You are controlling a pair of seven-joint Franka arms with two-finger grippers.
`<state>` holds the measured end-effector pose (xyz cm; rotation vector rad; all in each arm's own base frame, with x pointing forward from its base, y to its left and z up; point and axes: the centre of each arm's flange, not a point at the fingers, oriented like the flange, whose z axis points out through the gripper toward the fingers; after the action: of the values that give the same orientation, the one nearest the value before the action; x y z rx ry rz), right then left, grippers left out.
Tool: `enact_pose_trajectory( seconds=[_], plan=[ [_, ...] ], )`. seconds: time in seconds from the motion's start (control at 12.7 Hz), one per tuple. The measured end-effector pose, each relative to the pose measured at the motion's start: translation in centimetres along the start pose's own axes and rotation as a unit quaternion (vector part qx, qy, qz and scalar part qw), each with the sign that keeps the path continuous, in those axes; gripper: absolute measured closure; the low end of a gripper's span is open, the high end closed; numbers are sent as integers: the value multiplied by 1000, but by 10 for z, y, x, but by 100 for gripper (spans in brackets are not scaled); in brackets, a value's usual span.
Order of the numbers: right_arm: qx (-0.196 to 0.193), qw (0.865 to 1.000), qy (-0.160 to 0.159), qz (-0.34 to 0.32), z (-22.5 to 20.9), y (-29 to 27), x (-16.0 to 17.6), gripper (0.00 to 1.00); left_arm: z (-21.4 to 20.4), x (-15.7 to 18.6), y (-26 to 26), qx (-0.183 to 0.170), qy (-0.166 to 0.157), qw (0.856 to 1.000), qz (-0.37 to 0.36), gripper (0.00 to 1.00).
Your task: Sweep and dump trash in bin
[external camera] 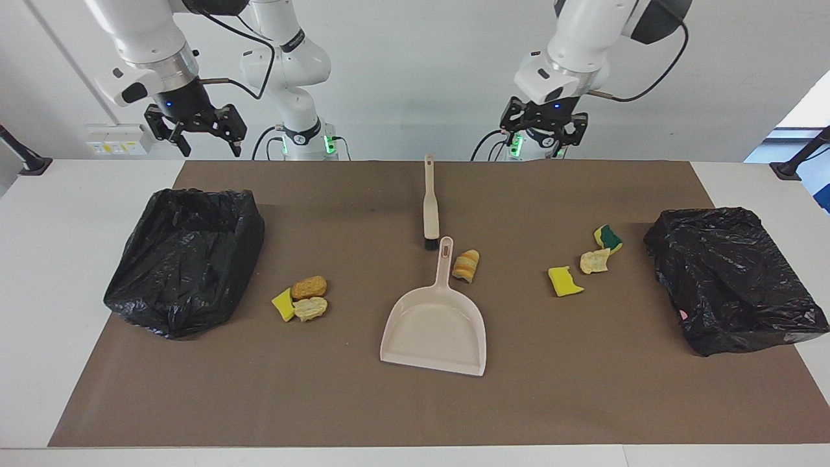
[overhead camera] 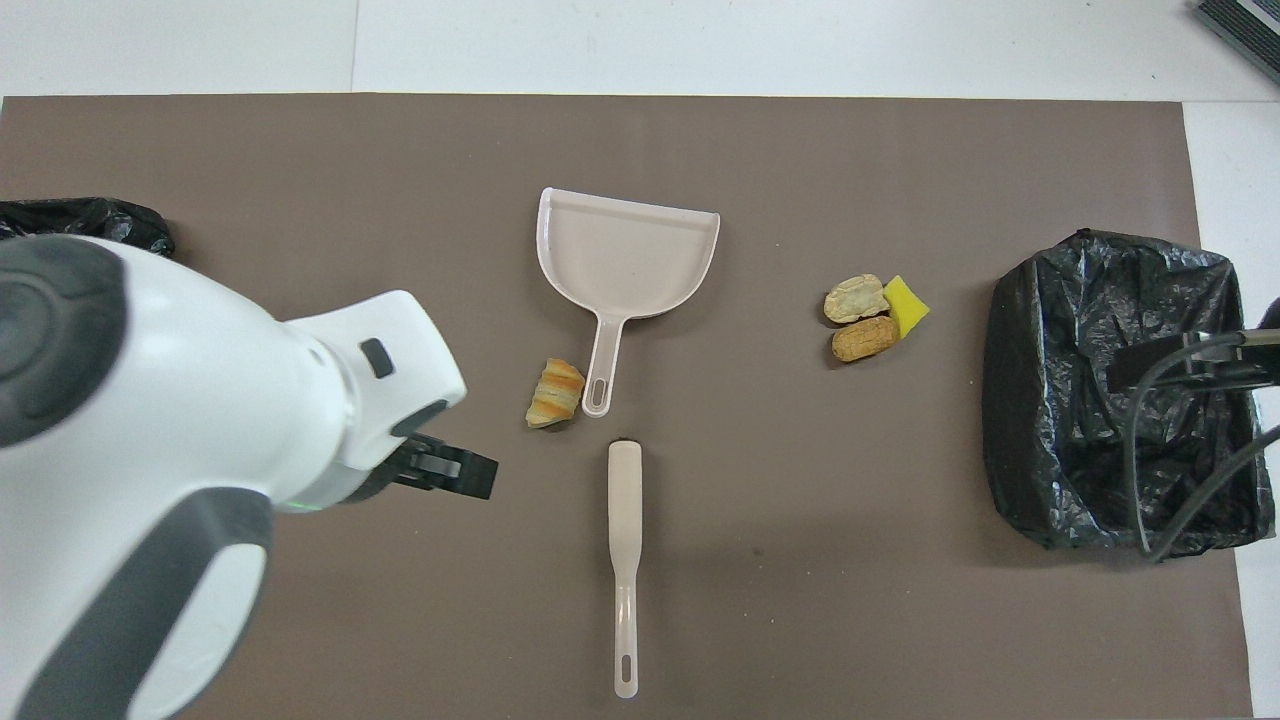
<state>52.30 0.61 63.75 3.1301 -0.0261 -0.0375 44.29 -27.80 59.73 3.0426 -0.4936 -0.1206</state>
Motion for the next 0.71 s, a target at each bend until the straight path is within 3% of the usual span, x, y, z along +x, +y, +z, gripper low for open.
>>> enact_pose_trajectory(
  seconds=[0.71],
  plan=[
    [2, 999, -24, 36, 99, -87, 63, 0, 158, -58, 136, 36, -9, 998, 42, 0]
  ],
)
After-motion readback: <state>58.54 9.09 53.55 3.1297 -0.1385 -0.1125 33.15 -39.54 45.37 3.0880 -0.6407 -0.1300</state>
